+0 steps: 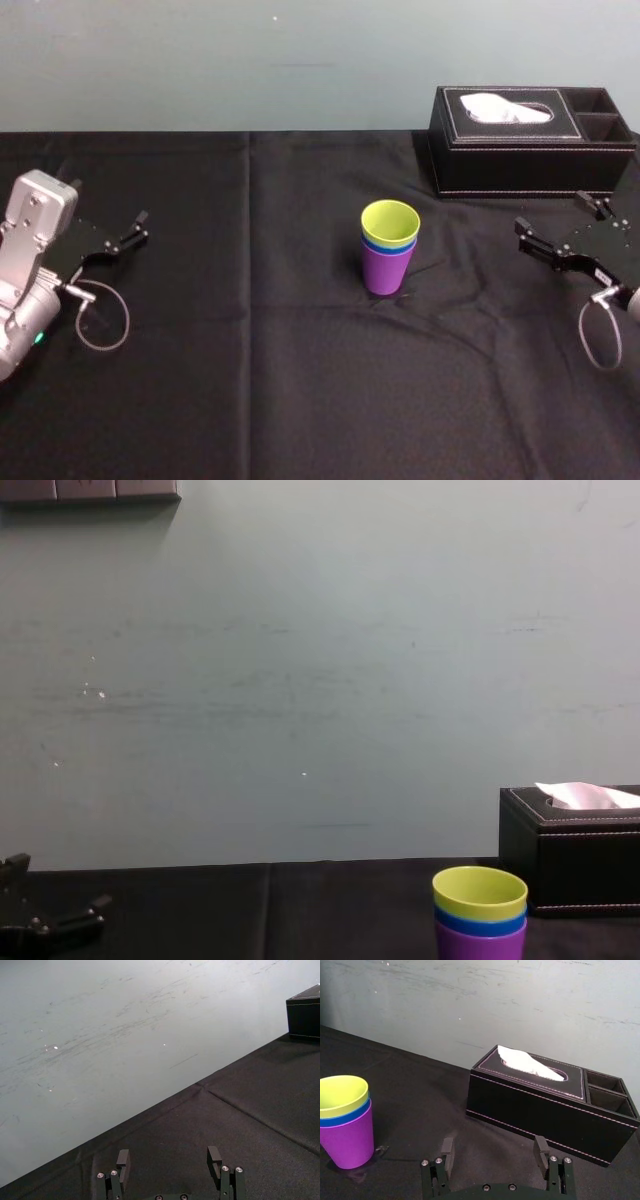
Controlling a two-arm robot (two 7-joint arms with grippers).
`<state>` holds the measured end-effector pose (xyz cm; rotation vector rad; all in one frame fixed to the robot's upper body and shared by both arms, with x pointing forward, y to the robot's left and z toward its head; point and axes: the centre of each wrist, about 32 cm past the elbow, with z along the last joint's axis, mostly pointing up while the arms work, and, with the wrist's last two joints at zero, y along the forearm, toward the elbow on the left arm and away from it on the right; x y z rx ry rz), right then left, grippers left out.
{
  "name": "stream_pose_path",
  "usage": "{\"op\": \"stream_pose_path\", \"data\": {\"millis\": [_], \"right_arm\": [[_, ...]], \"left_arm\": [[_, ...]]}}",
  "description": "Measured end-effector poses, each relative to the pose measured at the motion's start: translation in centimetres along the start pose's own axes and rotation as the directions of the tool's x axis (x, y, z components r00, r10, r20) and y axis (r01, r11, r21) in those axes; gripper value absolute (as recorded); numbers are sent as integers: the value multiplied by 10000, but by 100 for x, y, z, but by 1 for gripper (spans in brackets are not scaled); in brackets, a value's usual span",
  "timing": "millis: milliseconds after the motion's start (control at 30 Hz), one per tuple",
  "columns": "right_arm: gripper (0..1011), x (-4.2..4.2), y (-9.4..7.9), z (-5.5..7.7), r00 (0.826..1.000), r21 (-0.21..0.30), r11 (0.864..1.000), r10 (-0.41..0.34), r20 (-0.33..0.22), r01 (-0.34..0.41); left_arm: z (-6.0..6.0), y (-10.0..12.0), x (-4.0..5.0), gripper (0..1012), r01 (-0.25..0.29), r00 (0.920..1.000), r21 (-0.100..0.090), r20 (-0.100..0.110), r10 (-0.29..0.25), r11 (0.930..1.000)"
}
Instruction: Stack the three plastic cups sequentially using one hand.
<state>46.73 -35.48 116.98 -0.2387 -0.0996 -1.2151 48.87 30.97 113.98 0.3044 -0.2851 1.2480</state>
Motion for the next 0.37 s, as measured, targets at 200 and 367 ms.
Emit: {"op": "stream_pose_path", "data": {"millis": [200, 367], "right_arm": [[1003, 0, 0, 18, 10000, 42, 10000, 17, 34, -17], [1003, -1, 0, 28, 10000, 66, 10000, 29, 49, -29]], "left_arm": [[0, 0, 0, 1011, 1, 10000, 1, 0, -1, 10000], [0, 0, 0, 1012, 1, 10000, 1, 0, -1, 10000]]}}
